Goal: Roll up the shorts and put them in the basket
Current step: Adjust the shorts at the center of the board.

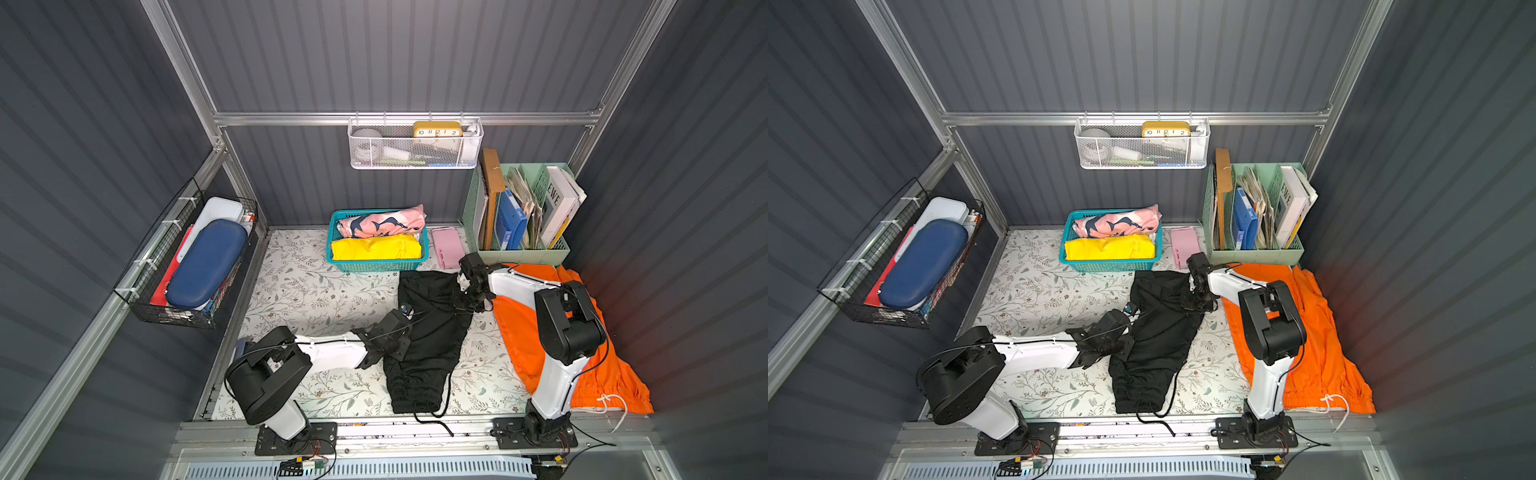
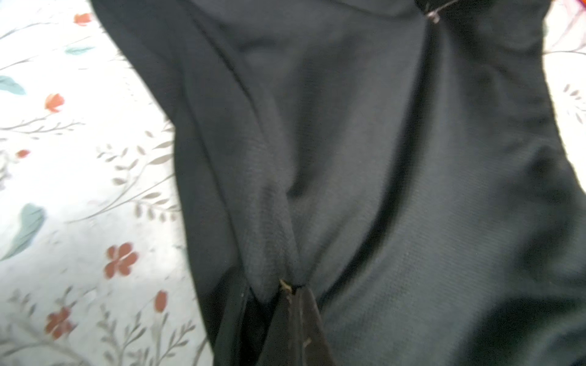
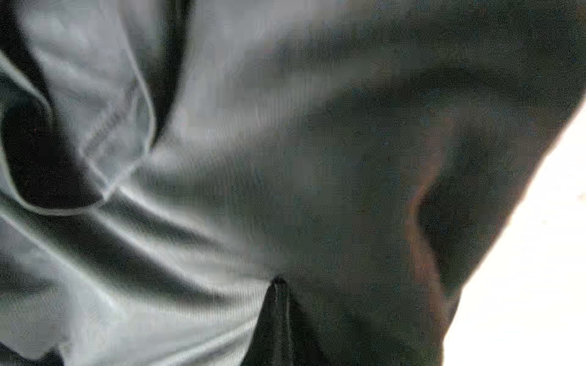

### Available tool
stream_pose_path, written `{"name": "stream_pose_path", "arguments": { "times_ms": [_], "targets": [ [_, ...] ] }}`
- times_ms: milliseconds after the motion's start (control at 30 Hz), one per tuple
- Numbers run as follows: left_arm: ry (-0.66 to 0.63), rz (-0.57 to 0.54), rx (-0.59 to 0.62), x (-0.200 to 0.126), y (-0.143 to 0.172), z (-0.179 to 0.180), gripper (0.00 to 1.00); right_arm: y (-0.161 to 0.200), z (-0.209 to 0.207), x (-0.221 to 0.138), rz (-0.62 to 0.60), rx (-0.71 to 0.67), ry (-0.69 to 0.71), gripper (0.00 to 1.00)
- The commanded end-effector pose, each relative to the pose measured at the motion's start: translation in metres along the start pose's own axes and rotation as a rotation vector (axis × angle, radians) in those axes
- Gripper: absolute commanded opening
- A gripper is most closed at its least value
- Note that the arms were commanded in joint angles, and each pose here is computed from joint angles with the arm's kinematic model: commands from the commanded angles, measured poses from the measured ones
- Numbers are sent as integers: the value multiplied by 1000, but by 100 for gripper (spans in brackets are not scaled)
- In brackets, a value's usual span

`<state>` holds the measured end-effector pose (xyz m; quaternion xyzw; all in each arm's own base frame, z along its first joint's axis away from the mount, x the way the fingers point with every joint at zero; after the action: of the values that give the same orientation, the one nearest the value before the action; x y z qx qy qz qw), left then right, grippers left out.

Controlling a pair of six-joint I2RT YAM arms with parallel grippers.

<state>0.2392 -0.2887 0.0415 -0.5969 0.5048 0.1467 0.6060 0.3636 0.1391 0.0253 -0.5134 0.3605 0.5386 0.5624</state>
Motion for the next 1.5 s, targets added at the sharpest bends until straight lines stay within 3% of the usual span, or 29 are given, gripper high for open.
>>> {"name": "stream_pose_path", "arguments": {
  "times_ms": [0, 167, 233, 267, 333, 400, 467, 500, 600, 700, 767, 867, 967, 1233, 1333, 1467],
  "targets": [
    [-98, 33, -48, -7, 11, 22, 0, 5, -17, 15, 56, -3, 60, 0],
    [-77, -8, -61, -16, 4, 19, 2, -5, -12, 11, 44, -19, 35, 0],
    [-45, -50, -47, -22, -7, 13, 12, -7, -6, 1, 12, -35, 7, 0],
    [-23, -74, -32, -27, -13, 9, 25, -8, -2, -9, -16, -44, -9, 0],
    [17, -118, -9, -35, -27, -1, 35, -8, 2, -27, -67, -59, -23, 18],
    [50, -151, 16, -44, -39, -9, 42, -1, 4, -46, -103, -61, -19, 43],
    [79, -168, 35, -50, -47, -17, 52, 9, 4, -61, -120, -51, -20, 58],
    [99, -168, 46, -51, -50, -21, 58, 17, 6, -65, -118, -40, -31, 63],
    [158, -149, 69, -51, -51, -34, 62, 46, 8, -68, -76, 5, -54, 72],
    [198, -121, 64, -48, -47, -40, 61, 77, 11, -63, -31, 36, -67, 76],
    [217, -107, 57, -45, -43, -42, 55, 98, 13, -59, -5, 45, -58, 79],
    [251, -81, 51, -40, -32, -45, 21, 120, 19, -55, 17, 60, -72, 81],
    [255, -47, 41, -33, -23, -44, 0, 135, 35, -50, 37, 69, -136, 83],
    [228, 45, -8, -10, 1, -37, 0, 154, 52, -23, 91, 114, -205, 80],
    [215, 70, -20, -5, 8, -34, 0, 156, 48, -15, 120, 116, -182, 70],
    [197, 72, -24, -3, 10, -30, 0, 145, 45, -8, 99, 107, -157, 46]
  ]
}}
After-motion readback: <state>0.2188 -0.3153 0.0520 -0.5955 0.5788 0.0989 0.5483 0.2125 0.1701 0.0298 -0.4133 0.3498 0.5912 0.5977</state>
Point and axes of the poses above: each gripper's point midway between its finger pads, its own x axis out along the fingers, its own z axis along the line the jaws close on, y = z × x, the point moved 1 cm from there along -x, back along the fingers, and after that the axes turned 13 degrees about -x, right-handed, at the moved point
